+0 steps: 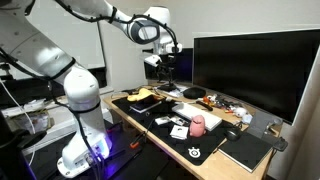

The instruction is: Pick up the object from the table and put it in the pink thing

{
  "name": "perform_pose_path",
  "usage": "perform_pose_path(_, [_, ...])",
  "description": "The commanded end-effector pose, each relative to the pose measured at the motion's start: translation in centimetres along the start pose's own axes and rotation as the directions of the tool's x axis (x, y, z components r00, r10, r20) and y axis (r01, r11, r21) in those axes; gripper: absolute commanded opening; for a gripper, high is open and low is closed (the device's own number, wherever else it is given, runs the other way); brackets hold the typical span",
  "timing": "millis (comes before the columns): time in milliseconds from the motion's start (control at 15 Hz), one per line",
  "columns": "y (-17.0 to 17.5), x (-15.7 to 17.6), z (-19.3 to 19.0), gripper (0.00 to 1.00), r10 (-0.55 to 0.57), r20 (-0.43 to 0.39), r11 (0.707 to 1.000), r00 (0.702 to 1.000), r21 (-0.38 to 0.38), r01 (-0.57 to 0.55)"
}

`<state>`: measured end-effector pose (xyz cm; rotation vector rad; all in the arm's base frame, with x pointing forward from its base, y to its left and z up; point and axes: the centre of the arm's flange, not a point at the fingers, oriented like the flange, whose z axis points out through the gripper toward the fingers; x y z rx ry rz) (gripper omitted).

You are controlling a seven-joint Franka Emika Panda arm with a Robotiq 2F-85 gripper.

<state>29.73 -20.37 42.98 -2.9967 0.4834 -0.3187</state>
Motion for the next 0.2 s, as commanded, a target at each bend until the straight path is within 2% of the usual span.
perform_pose_path(0, [-0.01,-0.04,0.03,1.0,-0.004,0.005,1.0,1.0,-0.003,0.004])
perform_pose_path(133, [-0.01,-0.05,0.05,1.0,-0.007,0.007,1.0,1.0,-0.006,0.007])
